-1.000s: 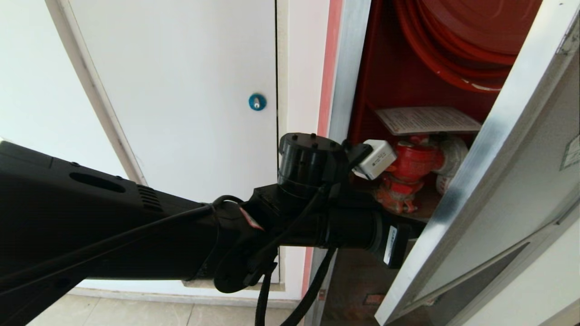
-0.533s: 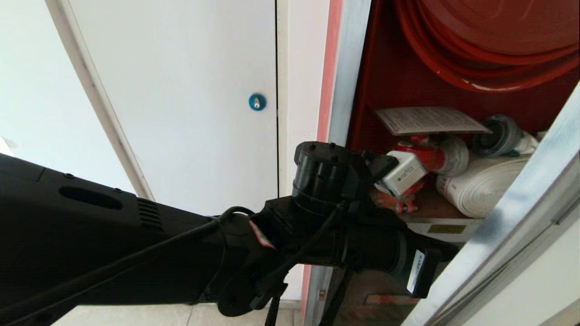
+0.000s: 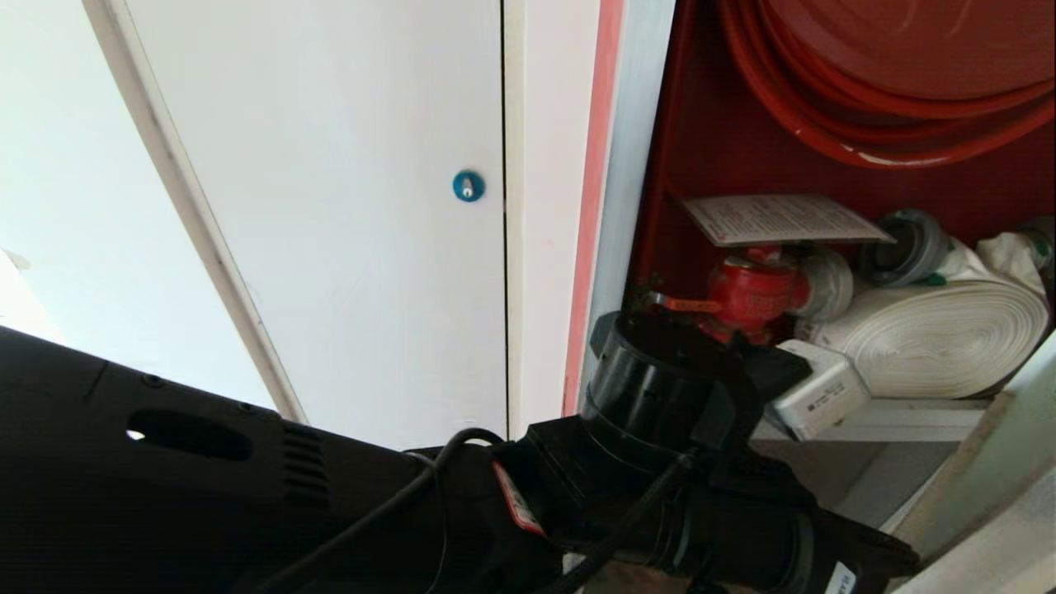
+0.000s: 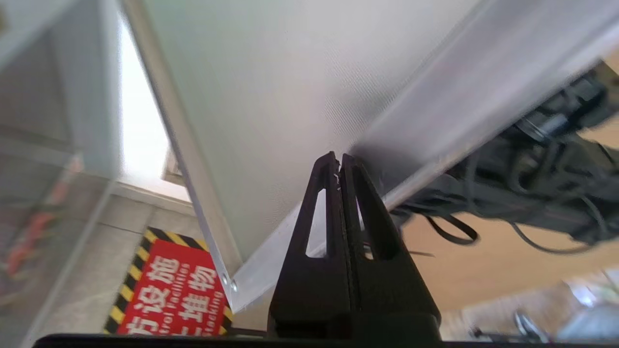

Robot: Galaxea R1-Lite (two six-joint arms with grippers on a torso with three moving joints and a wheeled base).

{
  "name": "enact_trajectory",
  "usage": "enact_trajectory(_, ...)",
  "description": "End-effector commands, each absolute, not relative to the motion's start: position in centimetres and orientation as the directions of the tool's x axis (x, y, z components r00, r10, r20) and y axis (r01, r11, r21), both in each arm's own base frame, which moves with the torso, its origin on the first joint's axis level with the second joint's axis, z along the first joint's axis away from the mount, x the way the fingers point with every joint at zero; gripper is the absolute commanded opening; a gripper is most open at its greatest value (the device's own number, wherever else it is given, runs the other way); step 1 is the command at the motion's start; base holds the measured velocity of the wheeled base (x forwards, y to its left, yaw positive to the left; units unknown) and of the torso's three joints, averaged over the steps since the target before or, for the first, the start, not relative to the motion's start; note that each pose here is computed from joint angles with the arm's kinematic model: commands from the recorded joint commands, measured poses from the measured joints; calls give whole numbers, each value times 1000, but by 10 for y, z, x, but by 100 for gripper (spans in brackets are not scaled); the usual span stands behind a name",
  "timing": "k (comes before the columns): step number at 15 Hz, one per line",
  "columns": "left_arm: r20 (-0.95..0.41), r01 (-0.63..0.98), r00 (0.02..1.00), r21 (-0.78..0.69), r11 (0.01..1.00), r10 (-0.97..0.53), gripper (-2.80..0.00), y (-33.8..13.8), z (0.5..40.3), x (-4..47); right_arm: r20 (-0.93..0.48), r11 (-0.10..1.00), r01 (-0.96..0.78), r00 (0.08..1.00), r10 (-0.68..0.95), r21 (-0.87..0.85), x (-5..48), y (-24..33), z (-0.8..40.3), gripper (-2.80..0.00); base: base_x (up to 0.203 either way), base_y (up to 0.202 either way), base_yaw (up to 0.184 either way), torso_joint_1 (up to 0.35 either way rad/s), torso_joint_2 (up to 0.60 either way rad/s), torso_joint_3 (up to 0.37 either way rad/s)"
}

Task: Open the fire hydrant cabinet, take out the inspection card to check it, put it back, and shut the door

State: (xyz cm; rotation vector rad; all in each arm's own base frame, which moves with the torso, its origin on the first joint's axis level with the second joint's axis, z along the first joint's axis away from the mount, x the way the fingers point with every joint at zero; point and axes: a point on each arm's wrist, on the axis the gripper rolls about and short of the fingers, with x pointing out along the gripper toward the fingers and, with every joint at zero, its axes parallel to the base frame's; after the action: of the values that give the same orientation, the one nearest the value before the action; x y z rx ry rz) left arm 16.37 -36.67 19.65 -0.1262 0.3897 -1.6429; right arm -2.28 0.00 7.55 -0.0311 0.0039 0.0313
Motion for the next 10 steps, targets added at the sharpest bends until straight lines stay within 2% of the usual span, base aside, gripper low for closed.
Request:
enact_trajectory(1, -152, 940, -145, -329, -88, -978, -280, -371, 194, 154, -6, 999, -31, 1000, 31, -31, -23, 0, 76, -280, 0, 0, 0, 0, 0, 0)
enact_trajectory(10, -166, 937, -216, -311, -156, -962, -280, -386, 188, 128, -6, 999, -32, 999, 32, -31, -23, 0, 76, -280, 0, 0, 0, 0, 0, 0)
